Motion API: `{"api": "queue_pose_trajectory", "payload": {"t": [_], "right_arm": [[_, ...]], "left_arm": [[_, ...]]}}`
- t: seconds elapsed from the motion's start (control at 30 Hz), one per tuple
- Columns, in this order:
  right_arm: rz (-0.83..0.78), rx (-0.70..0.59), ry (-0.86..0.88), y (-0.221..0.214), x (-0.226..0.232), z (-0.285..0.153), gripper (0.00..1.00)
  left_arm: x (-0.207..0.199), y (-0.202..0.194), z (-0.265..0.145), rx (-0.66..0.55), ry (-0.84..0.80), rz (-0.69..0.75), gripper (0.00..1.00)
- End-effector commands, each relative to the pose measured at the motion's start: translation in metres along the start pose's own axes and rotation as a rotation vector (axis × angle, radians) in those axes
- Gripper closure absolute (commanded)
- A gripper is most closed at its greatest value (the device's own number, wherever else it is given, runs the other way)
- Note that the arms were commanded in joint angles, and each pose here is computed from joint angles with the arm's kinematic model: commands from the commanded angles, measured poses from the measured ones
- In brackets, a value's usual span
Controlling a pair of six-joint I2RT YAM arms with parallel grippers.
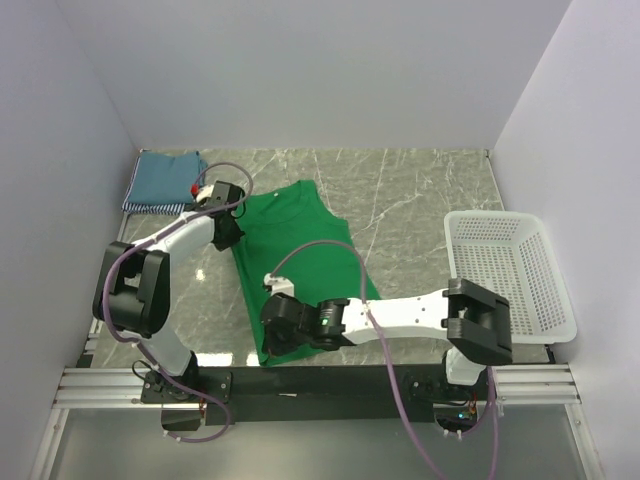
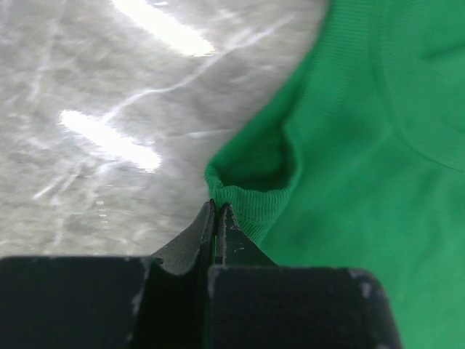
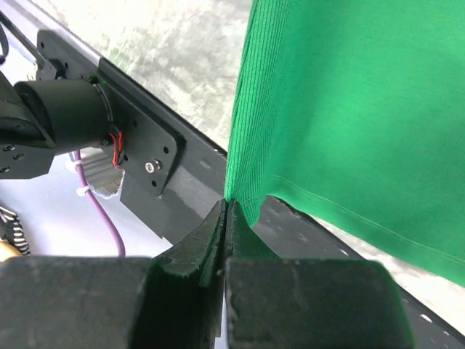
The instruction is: Fold and stack the tank tops
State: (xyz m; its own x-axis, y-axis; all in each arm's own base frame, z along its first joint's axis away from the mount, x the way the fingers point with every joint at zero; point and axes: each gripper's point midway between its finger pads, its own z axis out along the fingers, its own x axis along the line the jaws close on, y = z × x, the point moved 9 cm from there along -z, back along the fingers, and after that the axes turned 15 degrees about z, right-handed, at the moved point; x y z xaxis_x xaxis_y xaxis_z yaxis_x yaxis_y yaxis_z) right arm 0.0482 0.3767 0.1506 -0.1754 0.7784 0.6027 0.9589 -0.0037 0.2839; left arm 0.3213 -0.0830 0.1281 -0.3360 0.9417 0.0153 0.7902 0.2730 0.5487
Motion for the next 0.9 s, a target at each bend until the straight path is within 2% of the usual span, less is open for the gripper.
{"api": "queue_pose_trajectory", "payload": {"t": [0.0,0.53,0.87], "right_arm": [[0.032,-0.051,0.028,0.008,-0.005,-0.011,1.0],[0.13,-0.153,-0.058,0.017,-0.063,-0.032,1.0],[0.162,-0.182,-0.101,0.014,-0.091,-0.037,1.0]], "left_arm": [[-0.021,0.022,-0.017,-0.077,-0.082,0.002,0.99],[-0.088,0.03,-0.026,-0.099,-0.171,0.066,0.99],[-0.123,0.019,-0.016,-0.073,-0.192,0.115,0.99]]}}
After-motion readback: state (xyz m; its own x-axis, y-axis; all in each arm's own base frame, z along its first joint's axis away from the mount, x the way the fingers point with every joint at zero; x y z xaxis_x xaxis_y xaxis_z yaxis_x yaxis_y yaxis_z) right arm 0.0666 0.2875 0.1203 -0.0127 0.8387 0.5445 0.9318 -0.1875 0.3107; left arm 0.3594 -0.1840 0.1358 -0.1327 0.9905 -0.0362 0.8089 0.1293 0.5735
